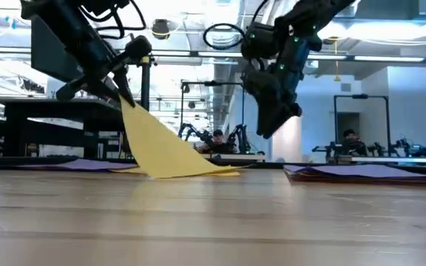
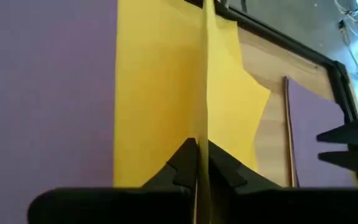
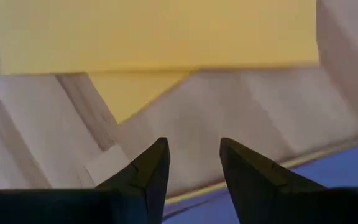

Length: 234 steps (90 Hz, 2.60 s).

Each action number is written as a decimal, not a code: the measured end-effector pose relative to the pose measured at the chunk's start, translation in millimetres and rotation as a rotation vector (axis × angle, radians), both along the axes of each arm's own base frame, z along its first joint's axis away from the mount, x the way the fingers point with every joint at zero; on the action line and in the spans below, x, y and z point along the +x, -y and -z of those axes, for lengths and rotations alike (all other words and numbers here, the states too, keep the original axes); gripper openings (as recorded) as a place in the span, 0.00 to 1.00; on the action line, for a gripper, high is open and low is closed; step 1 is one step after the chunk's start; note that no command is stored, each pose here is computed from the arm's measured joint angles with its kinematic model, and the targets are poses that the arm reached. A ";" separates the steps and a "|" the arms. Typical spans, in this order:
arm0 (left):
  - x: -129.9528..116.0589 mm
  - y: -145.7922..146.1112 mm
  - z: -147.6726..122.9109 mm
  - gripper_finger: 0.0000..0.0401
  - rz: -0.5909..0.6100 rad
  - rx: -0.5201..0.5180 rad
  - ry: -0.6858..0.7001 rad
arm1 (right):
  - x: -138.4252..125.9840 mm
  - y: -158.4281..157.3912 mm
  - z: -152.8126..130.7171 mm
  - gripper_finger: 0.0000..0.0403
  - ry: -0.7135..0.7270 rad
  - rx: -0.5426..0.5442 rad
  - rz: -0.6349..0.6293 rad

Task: Organize paper
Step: Stack the yellow paper on top of the yellow paper

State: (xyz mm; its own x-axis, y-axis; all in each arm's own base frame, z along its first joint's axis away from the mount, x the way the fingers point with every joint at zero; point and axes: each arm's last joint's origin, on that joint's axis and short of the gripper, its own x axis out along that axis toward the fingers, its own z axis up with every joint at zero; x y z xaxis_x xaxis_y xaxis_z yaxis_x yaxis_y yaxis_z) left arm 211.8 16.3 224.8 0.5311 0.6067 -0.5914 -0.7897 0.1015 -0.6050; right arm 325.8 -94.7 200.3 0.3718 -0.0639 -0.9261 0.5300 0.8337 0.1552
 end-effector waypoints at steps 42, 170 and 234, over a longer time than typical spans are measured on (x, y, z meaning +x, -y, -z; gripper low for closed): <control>2.0 12.1 -1.4 0.00 0.040 -0.015 0.038 | 0.3 50.2 75.6 0.33 0.033 -0.148 0.000; 42.7 19.0 55.2 0.00 -0.109 -0.042 0.022 | -2.9 114.0 57.1 0.33 0.017 -0.259 -0.109; 26.5 16.1 37.5 0.26 0.367 -0.026 -0.297 | 12.1 149.8 44.4 0.33 -0.016 -0.227 -0.029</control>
State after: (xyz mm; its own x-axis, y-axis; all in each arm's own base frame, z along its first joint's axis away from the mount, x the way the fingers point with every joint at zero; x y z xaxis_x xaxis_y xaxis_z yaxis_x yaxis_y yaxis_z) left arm 238.2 0.2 187.3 0.5133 0.3933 -0.7628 -0.8437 0.3942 -0.3645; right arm 337.9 -244.5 155.9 0.3616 -0.2612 -0.8950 0.5065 0.8610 -0.0466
